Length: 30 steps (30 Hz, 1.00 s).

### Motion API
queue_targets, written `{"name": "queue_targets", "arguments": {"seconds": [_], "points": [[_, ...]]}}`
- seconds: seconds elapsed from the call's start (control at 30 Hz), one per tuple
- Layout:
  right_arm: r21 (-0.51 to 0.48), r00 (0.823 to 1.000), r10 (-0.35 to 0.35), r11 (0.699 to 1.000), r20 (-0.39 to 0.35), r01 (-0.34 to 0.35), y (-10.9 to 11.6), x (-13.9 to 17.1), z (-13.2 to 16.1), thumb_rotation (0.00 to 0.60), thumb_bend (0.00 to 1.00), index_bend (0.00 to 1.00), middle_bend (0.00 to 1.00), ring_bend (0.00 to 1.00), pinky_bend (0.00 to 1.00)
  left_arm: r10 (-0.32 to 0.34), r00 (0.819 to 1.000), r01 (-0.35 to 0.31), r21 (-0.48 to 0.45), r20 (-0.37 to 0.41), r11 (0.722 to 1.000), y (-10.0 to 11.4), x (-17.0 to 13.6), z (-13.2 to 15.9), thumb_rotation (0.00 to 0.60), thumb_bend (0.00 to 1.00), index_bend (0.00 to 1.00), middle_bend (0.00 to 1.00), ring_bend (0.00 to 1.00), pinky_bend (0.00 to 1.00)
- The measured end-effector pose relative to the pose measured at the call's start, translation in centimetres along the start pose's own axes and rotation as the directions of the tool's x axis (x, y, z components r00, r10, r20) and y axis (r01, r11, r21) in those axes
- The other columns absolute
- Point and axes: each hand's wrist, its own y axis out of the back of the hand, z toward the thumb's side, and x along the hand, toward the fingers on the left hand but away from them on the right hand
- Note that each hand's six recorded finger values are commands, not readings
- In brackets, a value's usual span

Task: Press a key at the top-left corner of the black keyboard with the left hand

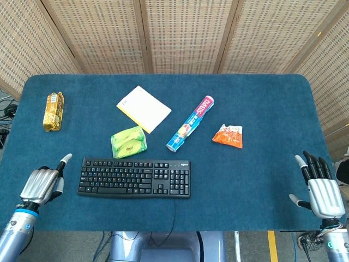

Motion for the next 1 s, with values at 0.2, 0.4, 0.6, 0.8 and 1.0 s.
{"name": "queue_targets", "arguments": {"seconds": [0.2,0.4,0.6,0.8,1.0], "points": [[-0.01,1.0,-0.001,1.0,-0.002,0.0,0.1,0.0,0.0,0.6,0.05,0.0,0.0,0.0,0.0,-0.08,0.997,0.08,0.029,0.023,0.996,0.3,0.8,1.3,0.6,0.78,0.0,0.59,0.58,0.34],[-0.018,1.0,0.001,1.0,-0.003,-0.001,0.1,0.0,0.0,0.6,0.05,0.0,0.0,0.0,0.0,-0.173,0.985,0.171,0.058,0.025,0.984,0.0,2.0,2.6,0.6,0.78,0.0,0.59,0.58,0.34],[-0.026,1.0,-0.004,1.0,-0.003,0.004,0.3,0.0,-0.1,0.6,0.05,0.0,0.0,0.0,0.0,-0.258,0.966,0.257,0.064,0.001,0.964,-0.8,3.5,3.6,0.6,0.78,0.0,0.59,0.58,0.34],[-0.029,1.0,-0.001,1.0,-0.002,0.001,0.3,-0.1,-0.1,0.6,0.05,0.0,0.0,0.0,0.0,-0.332,0.943,0.333,0.08,-0.021,0.94,-1.7,5.1,4.9,0.6,0.78,0.0,0.59,0.58,0.34],[-0.03,1.0,0.001,1.0,-0.008,-0.002,0.3,0.0,0.0,0.6,0.05,0.0,0.0,0.0,0.0,-0.385,0.922,0.387,0.094,-0.032,0.917,-2.4,6.4,6.5,0.6,0.79,0.0,0.59,0.58,0.35]]}}
